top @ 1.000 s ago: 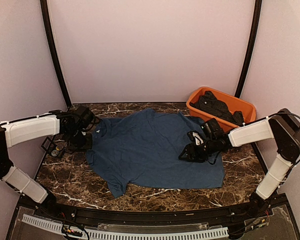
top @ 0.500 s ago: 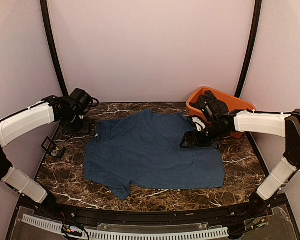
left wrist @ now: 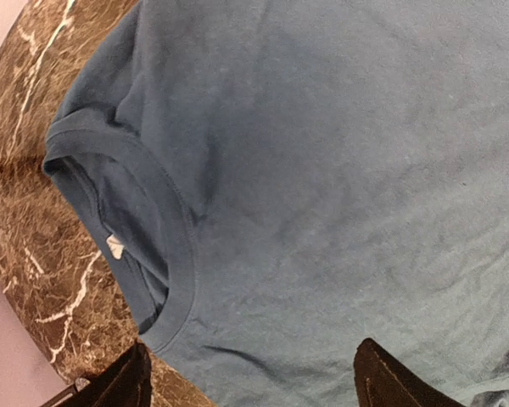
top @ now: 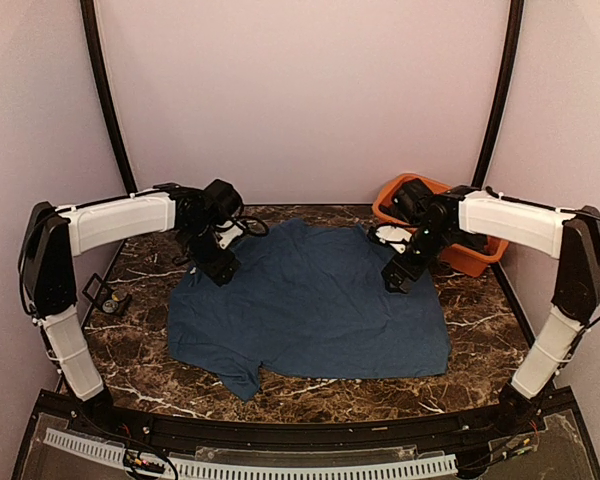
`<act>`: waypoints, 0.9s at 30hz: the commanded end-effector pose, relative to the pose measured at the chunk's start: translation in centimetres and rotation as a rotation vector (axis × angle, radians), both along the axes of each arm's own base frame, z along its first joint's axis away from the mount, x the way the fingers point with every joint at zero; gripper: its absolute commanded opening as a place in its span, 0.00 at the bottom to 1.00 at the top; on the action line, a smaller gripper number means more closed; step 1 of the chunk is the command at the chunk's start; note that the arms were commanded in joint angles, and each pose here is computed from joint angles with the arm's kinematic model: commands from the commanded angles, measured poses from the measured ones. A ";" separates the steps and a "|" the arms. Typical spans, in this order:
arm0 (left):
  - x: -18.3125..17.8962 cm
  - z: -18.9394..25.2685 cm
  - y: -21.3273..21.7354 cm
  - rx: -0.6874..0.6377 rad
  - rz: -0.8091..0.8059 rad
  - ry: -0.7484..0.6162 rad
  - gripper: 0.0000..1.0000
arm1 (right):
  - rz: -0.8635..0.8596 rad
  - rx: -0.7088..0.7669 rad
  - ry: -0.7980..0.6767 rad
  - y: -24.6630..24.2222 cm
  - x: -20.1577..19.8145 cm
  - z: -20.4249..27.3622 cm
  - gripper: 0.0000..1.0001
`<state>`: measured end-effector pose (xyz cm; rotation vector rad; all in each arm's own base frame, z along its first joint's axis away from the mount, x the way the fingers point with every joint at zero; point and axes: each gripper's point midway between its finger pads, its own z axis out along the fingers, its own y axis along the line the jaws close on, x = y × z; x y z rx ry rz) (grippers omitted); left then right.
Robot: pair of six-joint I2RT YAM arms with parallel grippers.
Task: Pin the brooch onto the clothing
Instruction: Smooth out the flattened clothing at the center of the board, then pick up the flattened clothing from the center of the board.
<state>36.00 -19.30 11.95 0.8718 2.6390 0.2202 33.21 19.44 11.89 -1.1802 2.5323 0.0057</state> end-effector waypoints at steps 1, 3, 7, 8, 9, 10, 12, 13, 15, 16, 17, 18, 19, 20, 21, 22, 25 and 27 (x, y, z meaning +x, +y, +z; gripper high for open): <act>-2.4 1.0 -1.5 -0.049 -0.198 0.027 0.81 | 0.163 -0.066 0.053 -0.7 -2.1 -0.8 0.99; -3.8 0.6 -2.1 -0.044 -0.273 0.031 0.81 | 0.206 -0.072 0.074 -1.0 -3.0 -1.7 0.99; -4.7 -1.8 -0.8 0.104 -0.333 0.037 0.80 | 0.223 -0.070 0.086 -0.9 -3.6 -3.1 0.99; -4.7 -2.4 -0.2 0.152 -0.333 0.040 0.80 | 0.221 -0.075 0.088 -0.9 -3.6 -3.3 0.99; -4.9 -3.2 -0.1 0.184 -0.347 0.055 0.79 | 0.219 -0.075 0.090 -0.8 -3.7 -3.4 0.99; -4.8 -3.5 0.2 0.210 -0.348 0.056 0.79 | 0.217 -0.073 0.094 -0.8 -3.8 -3.6 0.99; -4.8 -4.1 0.2 0.227 -0.356 0.067 0.78 | 0.218 -0.074 0.101 -0.8 -4.1 -4.3 0.99; -4.5 -4.4 0.1 0.230 -0.356 0.061 0.78 | 0.222 -0.082 0.104 -0.9 -4.2 -4.7 0.99; -4.1 -4.8 0.1 0.252 -0.364 0.058 0.77 | 0.222 -0.097 0.104 -1.1 -4.2 -5.3 0.99; -3.9 -5.0 0.1 0.262 -0.370 0.055 0.77 | 0.224 -0.096 0.107 -1.1 -4.2 -5.5 0.99; -3.8 -5.4 0.3 0.283 -0.371 0.060 0.77 | 0.226 -0.093 0.111 -1.0 -4.3 -5.6 0.99; -3.7 -5.7 0.3 0.293 -0.378 0.066 0.77 | 0.227 -0.090 0.115 -0.9 -4.3 -5.6 0.99; -3.7 -6.2 0.4 0.302 -0.380 0.076 0.75 | 0.228 -0.088 0.119 -0.9 -4.4 -5.7 0.99; -3.7 -6.4 0.4 0.306 -0.386 0.077 0.74 | 0.225 -0.089 0.123 -0.9 -4.4 -5.9 0.98; -3.8 -6.8 0.3 0.304 -0.390 0.089 0.73 | 0.222 -0.091 0.129 -0.9 -4.4 -6.1 0.98; -3.8 -6.9 0.1 0.299 -0.396 0.092 0.72 | 0.217 -0.093 0.135 -0.9 -4.4 -6.2 0.98; -4.1 -7.2 -0.2 0.271 -0.409 0.104 0.72 | 0.198 -0.098 0.168 -1.0 -4.8 -6.9 0.94; -4.2 -7.5 -0.1 0.279 -0.416 0.102 0.72 | 0.188 -0.105 0.189 -1.1 -5.1 -7.6 0.92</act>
